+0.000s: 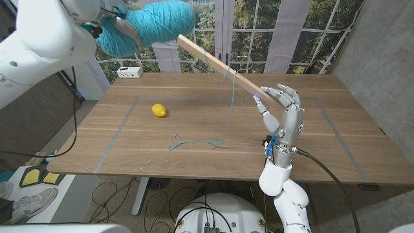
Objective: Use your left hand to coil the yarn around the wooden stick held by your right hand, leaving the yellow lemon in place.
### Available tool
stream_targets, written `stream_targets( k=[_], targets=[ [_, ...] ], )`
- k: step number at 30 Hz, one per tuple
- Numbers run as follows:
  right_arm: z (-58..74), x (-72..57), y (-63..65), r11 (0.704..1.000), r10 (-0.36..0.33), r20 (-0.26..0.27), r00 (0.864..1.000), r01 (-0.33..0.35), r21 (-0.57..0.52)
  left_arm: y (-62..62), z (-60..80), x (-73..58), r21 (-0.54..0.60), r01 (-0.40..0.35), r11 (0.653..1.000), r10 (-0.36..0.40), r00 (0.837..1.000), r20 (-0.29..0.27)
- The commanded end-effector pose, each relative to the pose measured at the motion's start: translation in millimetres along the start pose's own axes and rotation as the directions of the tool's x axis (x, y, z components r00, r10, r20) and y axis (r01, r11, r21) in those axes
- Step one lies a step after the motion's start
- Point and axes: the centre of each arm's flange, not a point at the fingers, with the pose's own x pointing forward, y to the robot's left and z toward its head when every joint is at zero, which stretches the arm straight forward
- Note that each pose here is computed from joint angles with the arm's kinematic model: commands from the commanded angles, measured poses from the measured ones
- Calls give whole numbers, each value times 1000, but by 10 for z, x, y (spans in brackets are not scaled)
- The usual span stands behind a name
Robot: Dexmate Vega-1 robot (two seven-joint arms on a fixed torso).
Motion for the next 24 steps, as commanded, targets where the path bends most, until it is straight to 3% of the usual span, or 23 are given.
stream_targets(
  k=[1,13,19,22,23,24],
  targets=[
    [-29,194,-13,997,-61,-37,997,63,47,-594,-103,235,-45,170,984,-165,981,104],
    [-58,381,83,997,-39,-69,997,44,68,-1059,-22,469,-8,290,957,-286,947,144],
    [-76,475,144,998,-18,-82,997,22,54,-1292,170,541,44,355,934,-357,912,201],
    [-92,517,182,999,5,-96,995,-1,46,-1353,234,550,55,376,925,-378,897,230],
    [-100,539,208,999,21,-103,994,-17,34,-1387,271,555,64,394,917,-397,881,257],
    [-100,540,208,999,22,-104,994,-18,34,-1387,271,555,64,394,917,-397,880,260]
  ],
)
